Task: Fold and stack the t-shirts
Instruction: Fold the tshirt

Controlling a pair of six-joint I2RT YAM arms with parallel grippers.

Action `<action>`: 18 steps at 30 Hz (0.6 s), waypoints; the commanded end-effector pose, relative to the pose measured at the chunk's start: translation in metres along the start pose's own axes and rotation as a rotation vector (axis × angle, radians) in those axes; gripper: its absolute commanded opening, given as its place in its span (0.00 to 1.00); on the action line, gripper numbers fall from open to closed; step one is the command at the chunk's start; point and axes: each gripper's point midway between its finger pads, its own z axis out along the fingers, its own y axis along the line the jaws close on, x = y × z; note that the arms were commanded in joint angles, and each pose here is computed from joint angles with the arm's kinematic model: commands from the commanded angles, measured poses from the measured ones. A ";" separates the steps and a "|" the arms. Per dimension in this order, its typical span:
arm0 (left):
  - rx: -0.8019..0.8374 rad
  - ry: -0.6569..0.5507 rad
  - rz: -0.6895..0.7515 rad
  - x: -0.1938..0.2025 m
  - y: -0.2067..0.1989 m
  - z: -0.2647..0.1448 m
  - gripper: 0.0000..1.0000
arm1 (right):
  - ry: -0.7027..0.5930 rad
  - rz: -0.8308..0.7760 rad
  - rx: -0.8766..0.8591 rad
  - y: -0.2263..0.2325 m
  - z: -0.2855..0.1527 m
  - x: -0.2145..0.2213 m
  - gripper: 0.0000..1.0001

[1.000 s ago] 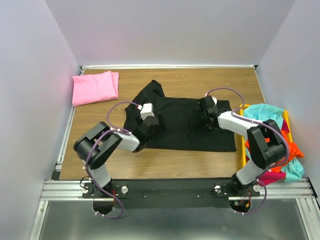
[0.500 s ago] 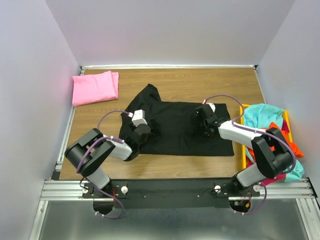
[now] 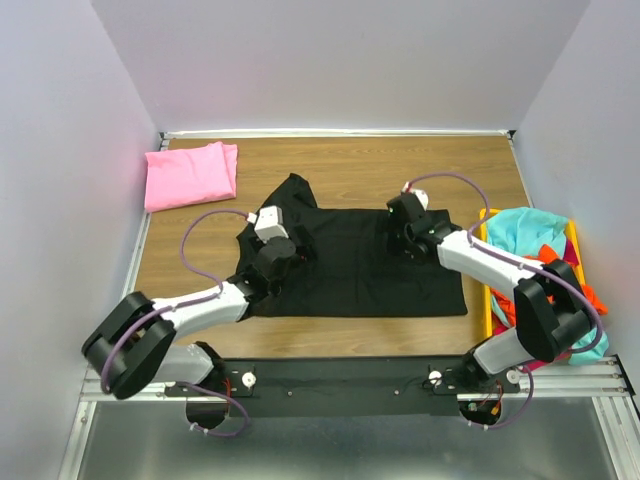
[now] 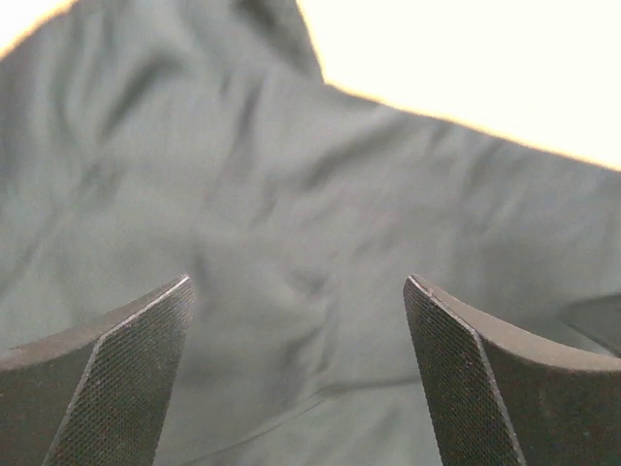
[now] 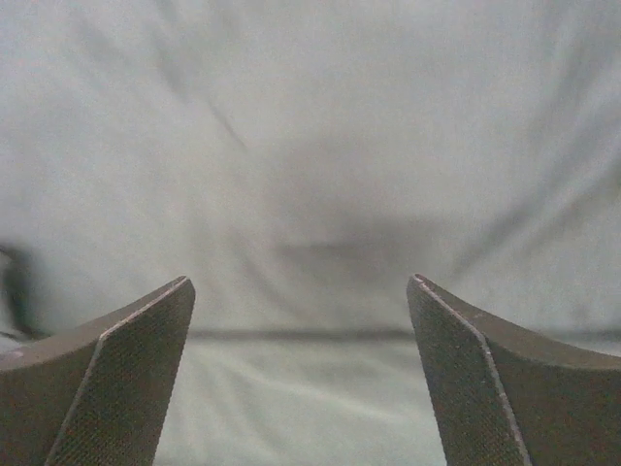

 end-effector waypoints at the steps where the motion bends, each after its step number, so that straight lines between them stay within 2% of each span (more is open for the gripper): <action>1: -0.055 -0.121 0.020 -0.059 0.002 -0.001 0.98 | -0.174 0.000 0.024 0.014 -0.020 -0.067 0.98; 3: -0.051 -0.153 0.039 -0.083 0.000 0.006 0.98 | -0.230 -0.005 0.035 0.018 -0.025 -0.097 1.00; 6: -0.058 -0.178 0.059 -0.114 0.005 0.025 0.98 | -0.249 0.025 0.072 0.001 -0.014 -0.128 1.00; 10: -0.079 -0.150 0.111 -0.128 0.005 0.059 0.96 | -0.221 0.079 0.121 -0.039 0.009 -0.147 0.99; 11: -0.087 -0.143 0.122 -0.131 0.006 0.067 0.96 | -0.218 0.086 0.137 -0.047 0.012 -0.151 0.99; 12: -0.063 -0.164 0.118 -0.150 -0.006 0.076 0.96 | -0.197 0.084 0.158 -0.057 0.023 -0.149 0.99; 13: -0.091 -0.110 0.155 -0.137 0.001 0.091 0.95 | -0.196 0.106 0.181 -0.073 0.026 -0.155 0.99; 15: -0.099 -0.111 0.160 -0.156 -0.002 0.108 0.95 | -0.154 0.135 0.193 -0.094 0.042 -0.152 0.97; 17: -0.128 -0.060 0.182 -0.146 0.007 0.132 0.95 | -0.134 0.149 0.210 -0.107 0.052 -0.151 0.93; 18: -0.107 -0.070 0.178 -0.161 0.001 0.141 0.93 | -0.104 0.150 0.222 -0.115 0.061 -0.144 0.92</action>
